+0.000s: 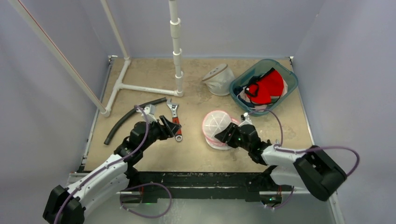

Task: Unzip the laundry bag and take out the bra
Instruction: Move the laundry bag to the center of the board.

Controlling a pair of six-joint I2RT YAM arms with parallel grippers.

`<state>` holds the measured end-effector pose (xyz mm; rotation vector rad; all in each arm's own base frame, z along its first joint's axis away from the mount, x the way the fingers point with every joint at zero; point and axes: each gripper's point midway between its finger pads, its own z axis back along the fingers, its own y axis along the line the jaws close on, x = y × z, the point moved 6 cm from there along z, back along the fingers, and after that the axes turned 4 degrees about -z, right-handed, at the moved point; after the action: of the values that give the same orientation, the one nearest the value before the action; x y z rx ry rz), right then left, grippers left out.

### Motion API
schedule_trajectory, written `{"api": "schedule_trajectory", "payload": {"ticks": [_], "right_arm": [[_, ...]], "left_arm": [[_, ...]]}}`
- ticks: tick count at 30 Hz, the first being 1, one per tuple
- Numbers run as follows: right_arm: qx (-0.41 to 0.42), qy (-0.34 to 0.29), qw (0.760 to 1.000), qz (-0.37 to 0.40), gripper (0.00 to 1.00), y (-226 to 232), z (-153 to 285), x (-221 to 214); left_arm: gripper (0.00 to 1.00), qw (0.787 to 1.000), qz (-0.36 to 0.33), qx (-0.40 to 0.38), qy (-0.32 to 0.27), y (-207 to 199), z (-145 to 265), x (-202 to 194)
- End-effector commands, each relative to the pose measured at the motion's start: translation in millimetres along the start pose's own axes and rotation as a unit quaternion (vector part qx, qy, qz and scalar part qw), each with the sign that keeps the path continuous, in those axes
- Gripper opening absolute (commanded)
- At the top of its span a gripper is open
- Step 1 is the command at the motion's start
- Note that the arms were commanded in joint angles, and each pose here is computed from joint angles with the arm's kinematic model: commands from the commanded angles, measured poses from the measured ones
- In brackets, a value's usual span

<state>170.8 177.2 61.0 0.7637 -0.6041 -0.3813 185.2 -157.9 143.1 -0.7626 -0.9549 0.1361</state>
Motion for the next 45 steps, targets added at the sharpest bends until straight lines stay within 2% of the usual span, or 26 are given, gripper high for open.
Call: {"api": "schedule_trajectory", "payload": {"ticks": [1, 12, 17, 20, 29, 35, 38, 40, 45], "right_arm": [[0.037, 0.023, 0.999, 0.016, 0.58, 4, -20, -6], [0.065, -0.017, 0.998, 0.021, 0.56, 52, -119, 29], [0.089, -0.027, 0.994, 0.057, 0.62, 78, -147, 44], [0.068, -0.032, 0.994, 0.075, 0.73, 82, -138, 50], [0.036, -0.104, 0.982, 0.151, 0.98, 122, -41, 93], [0.037, -0.136, 0.976, 0.166, 0.98, 148, -22, 122], [0.026, -0.173, 0.978, 0.113, 0.95, 145, -22, 153], [0.033, -0.196, 0.977, 0.080, 0.93, 153, -25, 182], [-0.015, -0.216, 0.974, 0.069, 0.91, 182, -59, 225]], "left_arm": [[0.59, 0.999, 0.005, 0.012, -0.038, -5, 13, 17], [0.60, 0.994, -0.012, 0.083, -0.066, 8, 34, 28], [0.60, 0.992, -0.021, 0.101, -0.077, 12, 36, 32], [0.60, 0.991, -0.024, 0.109, -0.076, 14, 34, 32], [0.60, 0.993, -0.022, 0.094, -0.073, 8, 27, 34], [0.60, 0.993, -0.017, 0.090, -0.070, 8, 24, 32], [0.60, 0.994, -0.013, 0.088, -0.067, 8, 24, 30], [0.60, 0.994, -0.006, 0.088, -0.068, 9, 24, 29], [0.60, 0.994, -0.002, 0.086, -0.070, 5, 24, 33]]}}
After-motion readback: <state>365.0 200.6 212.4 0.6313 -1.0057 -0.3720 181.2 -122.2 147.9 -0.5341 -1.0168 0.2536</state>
